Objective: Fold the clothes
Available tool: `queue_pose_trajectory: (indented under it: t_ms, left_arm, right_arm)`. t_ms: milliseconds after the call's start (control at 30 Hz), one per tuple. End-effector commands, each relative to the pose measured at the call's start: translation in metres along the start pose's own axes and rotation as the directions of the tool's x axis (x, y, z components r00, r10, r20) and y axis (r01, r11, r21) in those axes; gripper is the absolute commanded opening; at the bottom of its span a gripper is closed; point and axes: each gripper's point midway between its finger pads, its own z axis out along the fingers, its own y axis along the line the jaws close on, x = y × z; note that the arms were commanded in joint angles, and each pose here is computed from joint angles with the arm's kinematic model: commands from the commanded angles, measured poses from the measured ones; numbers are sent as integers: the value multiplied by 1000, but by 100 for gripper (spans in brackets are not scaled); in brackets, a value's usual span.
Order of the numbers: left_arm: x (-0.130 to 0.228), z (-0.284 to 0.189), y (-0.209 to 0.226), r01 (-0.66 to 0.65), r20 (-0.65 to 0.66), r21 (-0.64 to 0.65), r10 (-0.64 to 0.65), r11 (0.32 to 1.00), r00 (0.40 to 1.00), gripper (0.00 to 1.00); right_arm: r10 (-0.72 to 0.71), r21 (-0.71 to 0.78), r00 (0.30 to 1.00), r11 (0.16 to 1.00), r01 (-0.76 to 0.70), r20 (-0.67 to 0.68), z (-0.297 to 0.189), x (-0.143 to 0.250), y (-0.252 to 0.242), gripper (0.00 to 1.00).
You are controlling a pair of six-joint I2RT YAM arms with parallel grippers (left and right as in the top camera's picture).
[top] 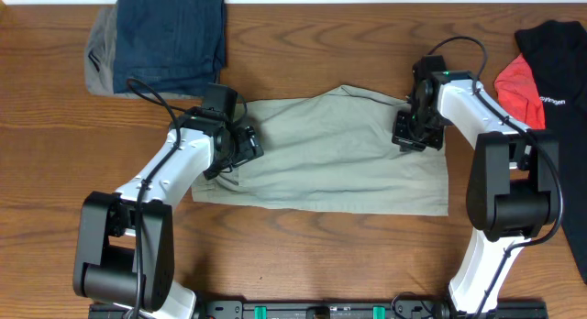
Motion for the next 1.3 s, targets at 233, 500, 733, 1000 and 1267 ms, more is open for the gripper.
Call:
queue_pose_trajectory:
  t_ms: [233,500,733,1000,1267]
  left_arm:
    - [-13,1,25,42,26,-50,-41,998,999,90]
    - [-17,0,34,72,24,-57,-70,996,997,86]
    - [0,3,37,89,-35,-83,-92,993,995,51]
    - [9,10,16,40,-76,-14,-41,999,996,30]
    - [20,21,15,8,-112,-41,-12,999,994,24]
  right_arm:
    - [142,151,990,978,-144,19,9,-14,-68,1]
    - [169,148,985,974,-171,29,-20,-29,-79,1]
    - [115,66,993,991,-114,-6,-57,-32,-52,1]
    - [37,28,999,999,-37,-11,-58,-27,-20,1]
    - [-20,42,1000,999,21,-11,-56,-20,0,1]
